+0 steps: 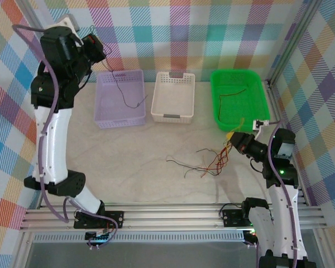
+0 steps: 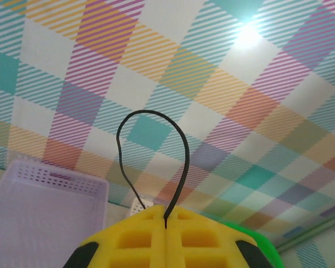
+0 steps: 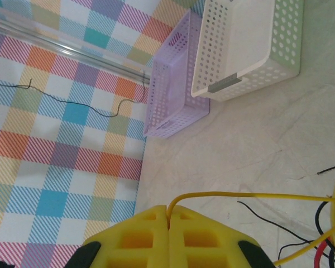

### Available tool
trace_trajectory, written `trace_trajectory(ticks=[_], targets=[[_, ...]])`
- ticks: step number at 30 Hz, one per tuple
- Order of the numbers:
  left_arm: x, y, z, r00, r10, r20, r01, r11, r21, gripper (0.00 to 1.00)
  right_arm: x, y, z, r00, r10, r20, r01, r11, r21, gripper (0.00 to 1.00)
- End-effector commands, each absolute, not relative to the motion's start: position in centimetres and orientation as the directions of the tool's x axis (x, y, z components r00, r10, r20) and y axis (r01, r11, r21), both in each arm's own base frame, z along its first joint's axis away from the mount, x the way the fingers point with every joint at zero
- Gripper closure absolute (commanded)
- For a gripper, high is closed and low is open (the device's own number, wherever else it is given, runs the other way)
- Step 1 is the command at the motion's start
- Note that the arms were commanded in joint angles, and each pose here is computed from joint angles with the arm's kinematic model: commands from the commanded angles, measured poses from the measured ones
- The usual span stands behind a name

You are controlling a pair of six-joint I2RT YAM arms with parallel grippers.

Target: Untangle the cables

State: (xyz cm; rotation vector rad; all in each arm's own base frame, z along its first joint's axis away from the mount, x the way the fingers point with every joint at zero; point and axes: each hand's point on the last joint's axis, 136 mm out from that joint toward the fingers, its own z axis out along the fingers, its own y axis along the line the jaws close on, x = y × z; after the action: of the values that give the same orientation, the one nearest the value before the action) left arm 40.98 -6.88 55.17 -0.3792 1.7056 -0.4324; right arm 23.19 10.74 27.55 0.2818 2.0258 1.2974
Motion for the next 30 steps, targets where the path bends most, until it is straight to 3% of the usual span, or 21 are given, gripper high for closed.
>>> trace_trajectory(ticks=[1,17,30], targets=[[44.0,-5.2,55.4,-0.112,-0.463,-0.879,-0.052,0.886,-0.460,1.00,22.5,11.5,29.6,-0.711,0.477,-0.516,-0.279,0.482,0.831,1.00],[56.9,-3.9,42.8,-0.286,-0.468,-0.836,-0.175,0.884,-0.434,1.00,20.8,13.7,29.7,-0.740,0.395,-0.545,-0.356,0.456,0.815,1.00],[57.8,-3.4,39.7,-0.345,-0.474,-0.810,-0.210,0.880,-0.425,1.00,20.7,14.1,29.4,-0.746,0.384,-0.544,-0.365,0.449,0.816,1.00]])
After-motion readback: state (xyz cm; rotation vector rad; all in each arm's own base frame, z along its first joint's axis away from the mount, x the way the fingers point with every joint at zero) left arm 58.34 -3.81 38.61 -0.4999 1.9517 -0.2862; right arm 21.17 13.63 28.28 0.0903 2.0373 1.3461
